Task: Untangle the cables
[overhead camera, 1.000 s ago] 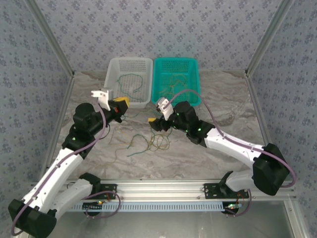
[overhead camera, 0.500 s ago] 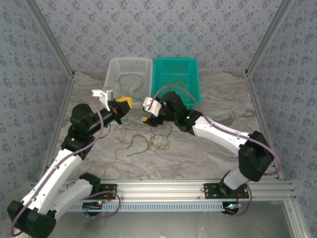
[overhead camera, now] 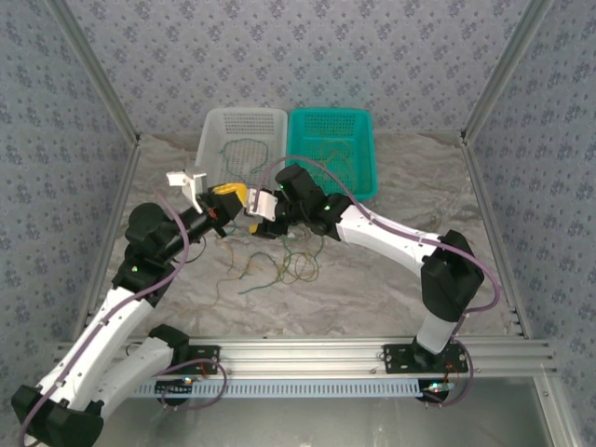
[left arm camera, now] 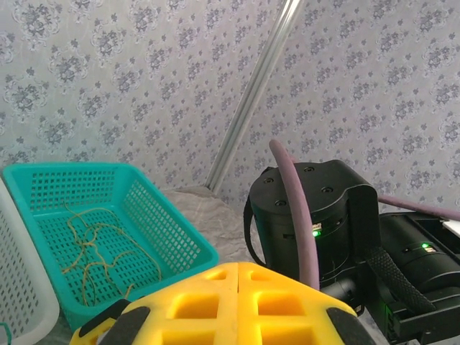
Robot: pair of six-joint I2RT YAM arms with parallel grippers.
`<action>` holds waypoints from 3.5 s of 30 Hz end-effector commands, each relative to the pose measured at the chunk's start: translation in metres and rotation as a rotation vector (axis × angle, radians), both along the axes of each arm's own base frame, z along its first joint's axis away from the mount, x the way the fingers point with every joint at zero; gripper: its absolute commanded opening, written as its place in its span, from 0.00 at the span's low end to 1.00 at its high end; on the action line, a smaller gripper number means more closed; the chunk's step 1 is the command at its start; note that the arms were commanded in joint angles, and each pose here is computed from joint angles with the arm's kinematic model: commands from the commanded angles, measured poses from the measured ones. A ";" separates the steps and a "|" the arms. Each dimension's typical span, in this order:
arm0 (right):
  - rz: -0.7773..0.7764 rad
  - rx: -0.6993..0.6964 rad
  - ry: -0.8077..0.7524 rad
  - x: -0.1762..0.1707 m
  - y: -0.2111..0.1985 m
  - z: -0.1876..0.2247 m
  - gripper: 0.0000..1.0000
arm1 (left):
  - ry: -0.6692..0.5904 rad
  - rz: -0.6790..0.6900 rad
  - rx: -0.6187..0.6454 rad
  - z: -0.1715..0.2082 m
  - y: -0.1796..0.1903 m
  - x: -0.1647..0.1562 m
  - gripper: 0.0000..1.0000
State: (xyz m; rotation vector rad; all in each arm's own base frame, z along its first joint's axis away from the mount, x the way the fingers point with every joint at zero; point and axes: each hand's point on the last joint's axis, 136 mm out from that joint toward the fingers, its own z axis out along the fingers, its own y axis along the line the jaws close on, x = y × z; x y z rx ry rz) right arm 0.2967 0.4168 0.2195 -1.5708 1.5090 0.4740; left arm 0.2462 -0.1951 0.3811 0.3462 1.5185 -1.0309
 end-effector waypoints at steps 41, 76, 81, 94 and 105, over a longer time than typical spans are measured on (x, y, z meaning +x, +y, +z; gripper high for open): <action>-0.274 0.297 0.221 0.030 -0.061 0.071 0.00 | -0.076 0.241 -0.072 0.000 0.045 0.006 0.00; -0.430 0.250 0.131 0.004 -0.110 0.116 0.00 | -0.318 0.171 0.110 0.029 0.045 -0.038 0.59; -0.410 0.261 0.154 0.001 -0.100 0.118 0.00 | -0.302 0.148 0.297 0.011 0.002 -0.024 0.67; -0.303 0.332 0.226 -0.016 -0.081 0.117 0.00 | -0.138 0.147 0.132 -0.018 -0.014 0.046 0.86; -0.338 0.340 0.244 -0.010 -0.086 0.101 0.00 | -0.188 0.129 -0.109 0.010 0.020 0.033 0.79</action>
